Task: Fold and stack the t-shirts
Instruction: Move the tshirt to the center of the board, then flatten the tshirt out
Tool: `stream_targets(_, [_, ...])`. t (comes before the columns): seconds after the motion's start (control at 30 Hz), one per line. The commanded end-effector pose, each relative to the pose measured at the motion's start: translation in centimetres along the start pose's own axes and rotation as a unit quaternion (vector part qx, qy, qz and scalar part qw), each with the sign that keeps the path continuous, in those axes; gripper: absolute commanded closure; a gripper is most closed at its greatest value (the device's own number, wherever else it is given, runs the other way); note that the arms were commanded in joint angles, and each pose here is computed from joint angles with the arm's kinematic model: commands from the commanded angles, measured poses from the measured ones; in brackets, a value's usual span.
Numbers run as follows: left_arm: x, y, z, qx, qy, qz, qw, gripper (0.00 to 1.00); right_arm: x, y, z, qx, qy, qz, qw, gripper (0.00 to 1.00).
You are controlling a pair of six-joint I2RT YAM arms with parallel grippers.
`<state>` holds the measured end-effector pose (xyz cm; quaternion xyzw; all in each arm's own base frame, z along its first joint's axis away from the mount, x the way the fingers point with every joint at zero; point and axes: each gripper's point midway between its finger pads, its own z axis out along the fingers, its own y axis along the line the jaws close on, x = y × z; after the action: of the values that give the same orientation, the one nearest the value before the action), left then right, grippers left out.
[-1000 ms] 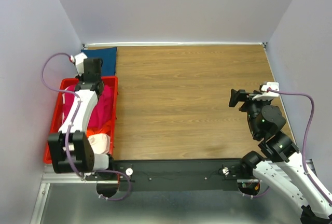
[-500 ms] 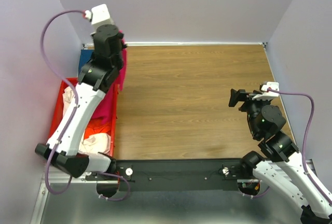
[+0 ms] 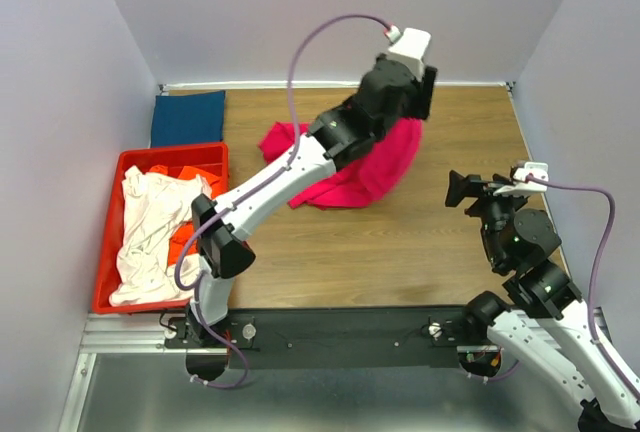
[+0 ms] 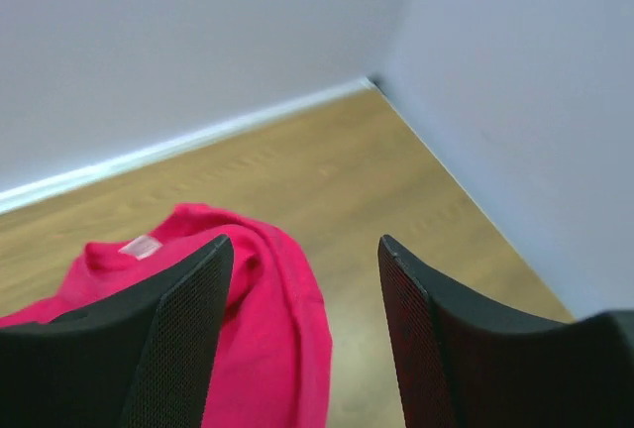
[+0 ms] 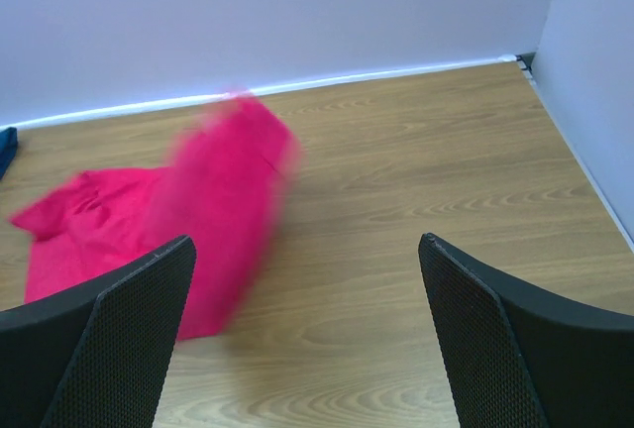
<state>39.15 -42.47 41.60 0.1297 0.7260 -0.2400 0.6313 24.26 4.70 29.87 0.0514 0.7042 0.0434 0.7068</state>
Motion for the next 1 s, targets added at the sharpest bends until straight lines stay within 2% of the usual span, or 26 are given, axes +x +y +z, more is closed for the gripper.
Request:
stream_targets(0.0, [-1.4,-1.4,-1.3,0.044,-0.019,-0.017,0.999,0.26,-2.1,0.2,-0.3,-0.006,-0.025,0.022,0.999,0.00])
stream_targets(0.07, [-1.8,1.3,-2.3,0.015,-0.022,-0.021,0.999,0.25,-2.0,0.8,-0.1,-0.018,-0.019,0.018,0.999,0.00])
stream_targets(0.1, [1.2,2.8,-2.1,-0.004,0.007,-0.023,1.000,0.22,-1.8,1.5,0.0,-0.034,-0.014,0.016,0.999,0.00])
stream_targets(0.17, [0.7,6.6,-3.5,-0.025,0.008,-0.038,0.999,0.21,-1.1,2.7,0.8,-0.050,0.007,0.009,0.999,0.00])
stream_targets(0.23, [3.0,11.2,-4.7,-0.055,0.035,-0.053,0.996,0.21,0.6,4.6,2.0,-0.080,0.044,-0.006,0.996,0.00])
stream_targets(0.27, [4.2,11.4,-5.4,-0.056,0.047,-0.054,0.996,0.21,1.3,5.4,2.5,-0.089,0.061,-0.010,0.994,0.00])
stream_targets(0.3, [6.9,14.9,-5.9,-0.091,0.076,-0.050,0.992,0.21,1.3,6.7,2.8,-0.114,0.072,-0.009,0.991,0.00])
stream_targets(0.37, [7.2,17.7,-7.8,-0.117,0.080,-0.048,0.989,0.21,2.6,8.4,3.7,-0.140,0.103,-0.022,0.984,0.00])
stream_targets(0.4, [9.3,20.0,-8.7,-0.141,0.103,-0.042,0.984,0.21,3.8,9.8,4.5,-0.160,0.131,-0.030,0.978,0.00])
stream_targets(0.5, [9.6,23.4,-11.5,-0.193,0.093,-0.032,0.976,0.22,6.3,12.6,5.7,-0.209,0.180,-0.051,0.960,0.00])
stream_targets(0.53, [11.4,25.7,-12.7,-0.236,0.103,-0.024,0.966,0.22,8.1,14.9,6.5,-0.249,0.216,-0.058,0.942,0.02])
stream_targets(0.57, [10.9,26.3,-14.0,-0.249,0.089,-0.022,0.964,0.22,9.4,15.8,6.7,-0.275,0.234,-0.072,0.930,0.05])
stream_targets(0.6, [12.4,27.3,-14.8,-0.265,0.096,-0.015,0.959,0.23,13.2,17.4,7.1,-0.305,0.287,-0.084,0.904,0.07])
stream_targets(0.63, [11.8,28.2,-15.9,-0.285,0.081,-0.013,0.955,0.23,13.3,18.5,7.9,-0.316,0.292,-0.086,0.899,0.13])
stream_targets(0.77, [12.7,29.6,-17.9,-0.312,0.061,-0.010,0.948,0.24,17.8,20.9,10.0,-0.325,0.341,-0.107,0.876,0.16])
stream_targets(0.9, [13.2,31.5,-19.5,-0.350,0.037,-0.010,0.936,0.25,20.5,24.0,11.4,-0.344,0.350,-0.145,0.859,0.18])
stream_targets(0.97, [12.4,32.5,-20.3,-0.376,0.028,-0.005,0.926,0.25,23.3,25.6,11.3,-0.371,0.366,-0.167,0.837,0.23])
